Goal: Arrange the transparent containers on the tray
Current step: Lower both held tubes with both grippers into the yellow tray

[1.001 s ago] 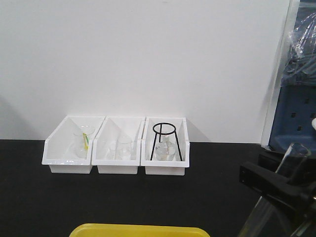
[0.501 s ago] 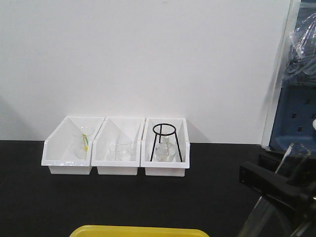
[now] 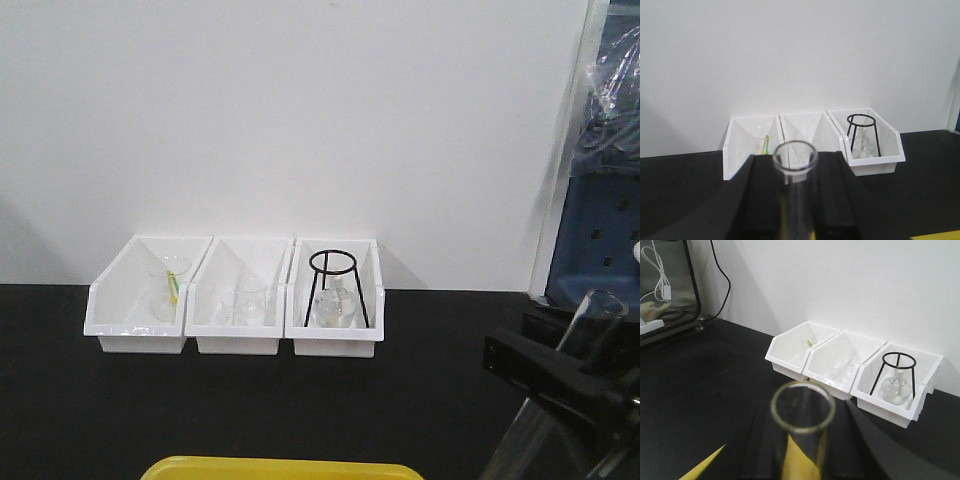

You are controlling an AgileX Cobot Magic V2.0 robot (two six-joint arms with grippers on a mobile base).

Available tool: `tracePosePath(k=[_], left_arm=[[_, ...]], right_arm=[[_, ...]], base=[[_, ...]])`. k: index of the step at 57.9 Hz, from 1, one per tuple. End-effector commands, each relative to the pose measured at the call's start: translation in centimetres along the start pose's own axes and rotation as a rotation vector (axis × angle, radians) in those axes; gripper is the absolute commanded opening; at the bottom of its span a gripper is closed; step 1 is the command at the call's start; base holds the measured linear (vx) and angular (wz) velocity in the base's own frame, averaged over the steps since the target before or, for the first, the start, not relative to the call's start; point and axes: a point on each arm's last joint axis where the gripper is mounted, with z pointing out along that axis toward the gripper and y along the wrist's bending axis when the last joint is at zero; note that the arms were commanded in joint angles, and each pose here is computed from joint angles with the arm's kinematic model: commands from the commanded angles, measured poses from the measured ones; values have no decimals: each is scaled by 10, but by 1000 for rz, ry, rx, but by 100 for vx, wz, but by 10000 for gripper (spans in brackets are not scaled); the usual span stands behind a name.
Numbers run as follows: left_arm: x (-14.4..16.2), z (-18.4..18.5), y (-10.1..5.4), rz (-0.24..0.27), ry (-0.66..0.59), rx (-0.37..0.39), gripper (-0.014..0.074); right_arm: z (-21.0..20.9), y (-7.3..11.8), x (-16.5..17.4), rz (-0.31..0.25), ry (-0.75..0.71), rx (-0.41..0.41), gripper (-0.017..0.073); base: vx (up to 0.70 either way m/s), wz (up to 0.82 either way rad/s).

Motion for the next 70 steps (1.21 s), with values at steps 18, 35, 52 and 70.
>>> tracePosePath(k=[18,35,52,70], left_arm=[[11,62,-9,-112,129,48,119],[38,137,-57,-150,388,221,122],[115,210,-85,-157,818,229,125],[170,229,-85,-144,993,188,131]], right_arm=[[68,-1,12,192,115,22,-11],[156,-34,32,377,353,192,-11],[217,-39,84,411,662,252,-11],[240,-40,125,472,789,272,-8]], base=[[0,0],[0,0],[0,0],[0,0]])
